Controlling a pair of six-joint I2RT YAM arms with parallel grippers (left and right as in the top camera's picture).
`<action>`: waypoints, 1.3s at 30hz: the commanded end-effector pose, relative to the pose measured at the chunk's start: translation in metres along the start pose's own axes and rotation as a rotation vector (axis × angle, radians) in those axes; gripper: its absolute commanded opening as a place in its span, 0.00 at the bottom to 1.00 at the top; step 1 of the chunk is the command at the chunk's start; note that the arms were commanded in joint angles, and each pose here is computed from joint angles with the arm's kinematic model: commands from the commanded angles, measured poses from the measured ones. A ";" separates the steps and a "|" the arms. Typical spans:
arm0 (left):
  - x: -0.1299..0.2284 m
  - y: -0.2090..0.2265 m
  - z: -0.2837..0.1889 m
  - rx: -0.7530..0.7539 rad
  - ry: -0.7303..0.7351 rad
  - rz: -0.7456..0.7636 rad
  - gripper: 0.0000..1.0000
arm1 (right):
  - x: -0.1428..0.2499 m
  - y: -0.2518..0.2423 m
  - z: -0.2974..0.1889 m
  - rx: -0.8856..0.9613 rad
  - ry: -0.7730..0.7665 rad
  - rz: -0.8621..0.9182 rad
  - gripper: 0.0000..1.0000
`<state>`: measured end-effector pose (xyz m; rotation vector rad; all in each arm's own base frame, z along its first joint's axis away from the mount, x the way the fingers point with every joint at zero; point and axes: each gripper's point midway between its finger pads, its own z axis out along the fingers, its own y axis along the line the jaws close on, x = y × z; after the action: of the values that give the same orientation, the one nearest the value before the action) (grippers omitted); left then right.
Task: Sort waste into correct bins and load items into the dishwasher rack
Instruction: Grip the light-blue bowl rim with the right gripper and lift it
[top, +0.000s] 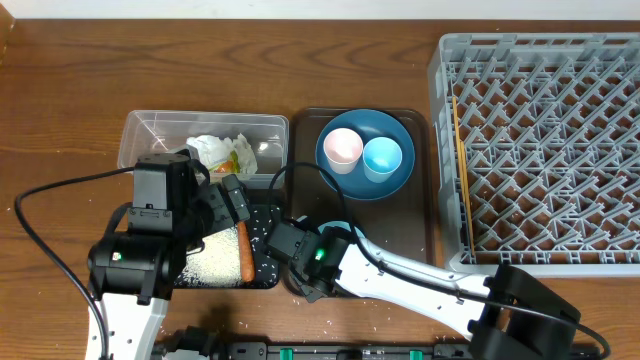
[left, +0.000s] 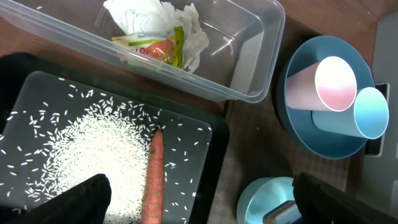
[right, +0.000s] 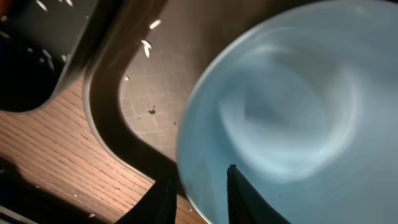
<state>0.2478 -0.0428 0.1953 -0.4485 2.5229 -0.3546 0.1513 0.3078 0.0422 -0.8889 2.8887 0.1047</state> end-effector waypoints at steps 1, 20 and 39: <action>-0.005 -0.002 -0.004 0.009 -0.014 0.005 0.96 | 0.000 -0.011 0.004 0.042 0.005 0.029 0.24; -0.005 -0.002 -0.004 0.009 -0.014 0.005 0.96 | -0.016 -0.056 -0.004 0.052 0.019 0.160 0.27; -0.005 -0.002 -0.004 0.009 -0.014 0.005 0.96 | -0.017 -0.042 0.000 0.009 0.006 0.142 0.34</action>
<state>0.2478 -0.0427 0.1953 -0.4486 2.5228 -0.3541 0.1914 0.2811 0.0418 -0.6686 2.9667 0.1033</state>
